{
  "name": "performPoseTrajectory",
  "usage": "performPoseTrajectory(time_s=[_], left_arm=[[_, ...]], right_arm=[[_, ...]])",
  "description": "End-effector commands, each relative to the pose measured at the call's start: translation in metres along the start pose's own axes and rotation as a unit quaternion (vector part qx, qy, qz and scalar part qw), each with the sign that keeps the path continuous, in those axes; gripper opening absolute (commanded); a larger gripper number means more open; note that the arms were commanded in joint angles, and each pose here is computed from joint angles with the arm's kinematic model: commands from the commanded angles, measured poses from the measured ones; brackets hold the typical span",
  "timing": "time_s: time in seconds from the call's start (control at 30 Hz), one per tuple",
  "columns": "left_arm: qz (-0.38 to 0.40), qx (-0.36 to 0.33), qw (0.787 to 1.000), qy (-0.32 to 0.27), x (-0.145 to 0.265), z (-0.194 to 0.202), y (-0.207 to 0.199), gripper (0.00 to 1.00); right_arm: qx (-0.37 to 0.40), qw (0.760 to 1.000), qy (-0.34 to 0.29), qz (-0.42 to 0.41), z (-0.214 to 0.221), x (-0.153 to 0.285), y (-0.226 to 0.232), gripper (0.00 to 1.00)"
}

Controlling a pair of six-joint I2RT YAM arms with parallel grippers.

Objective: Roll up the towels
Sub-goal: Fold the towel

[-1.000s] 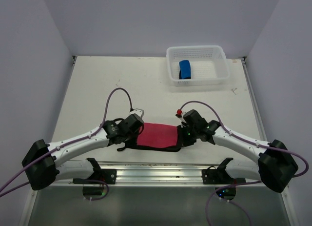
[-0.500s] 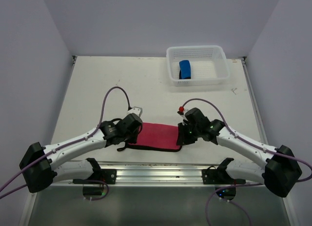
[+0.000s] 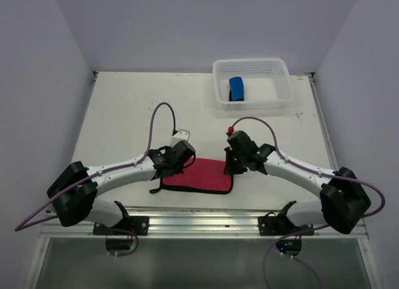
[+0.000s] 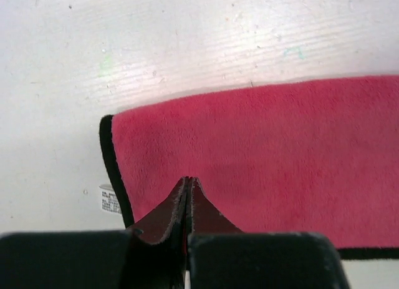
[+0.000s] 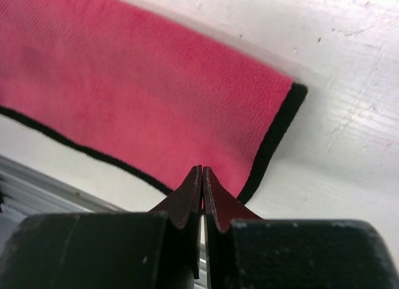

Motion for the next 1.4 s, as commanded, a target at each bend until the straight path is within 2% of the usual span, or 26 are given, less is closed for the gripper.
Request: performPoseTrajectory(time_s=[0.0, 0.33, 0.87, 1.1, 1.37], left_arm=[[-0.039, 0.022, 0.997, -0.055, -0.011, -0.036, 0.006, 0.0], [-0.066, 0.03, 0.996, -0.059, -0.03, -0.037, 0.022, 0.0], [-0.089, 0.046, 0.995, 0.004, -0.067, -0.008, 0.035, 0.0], [-0.091, 0.06, 0.994, 0.022, -0.068, 0.003, 0.035, 0.0], [-0.033, 0.099, 0.994, 0.028, -0.066, 0.022, 0.02, 0.0]], right_arm=[[-0.023, 0.998, -0.057, 0.014, -0.034, -0.003, 0.006, 0.04], [-0.042, 0.996, -0.061, 0.054, -0.043, -0.022, -0.022, 0.06], [-0.033, 0.993, -0.051, 0.101, -0.047, -0.042, -0.043, 0.09], [-0.009, 0.988, -0.08, 0.129, -0.074, -0.048, -0.047, 0.09], [0.039, 0.984, -0.091, 0.146, -0.112, -0.054, -0.039, 0.1]])
Point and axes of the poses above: each gripper's point midway between its finger pads, its own x axis back along the fingers, its own y axis along the line the jaws close on, z = x × y, the point moved 1 cm from there along x, back along the fingers, and after that the axes turned 6 degrees about -x, right-handed, at the moved point
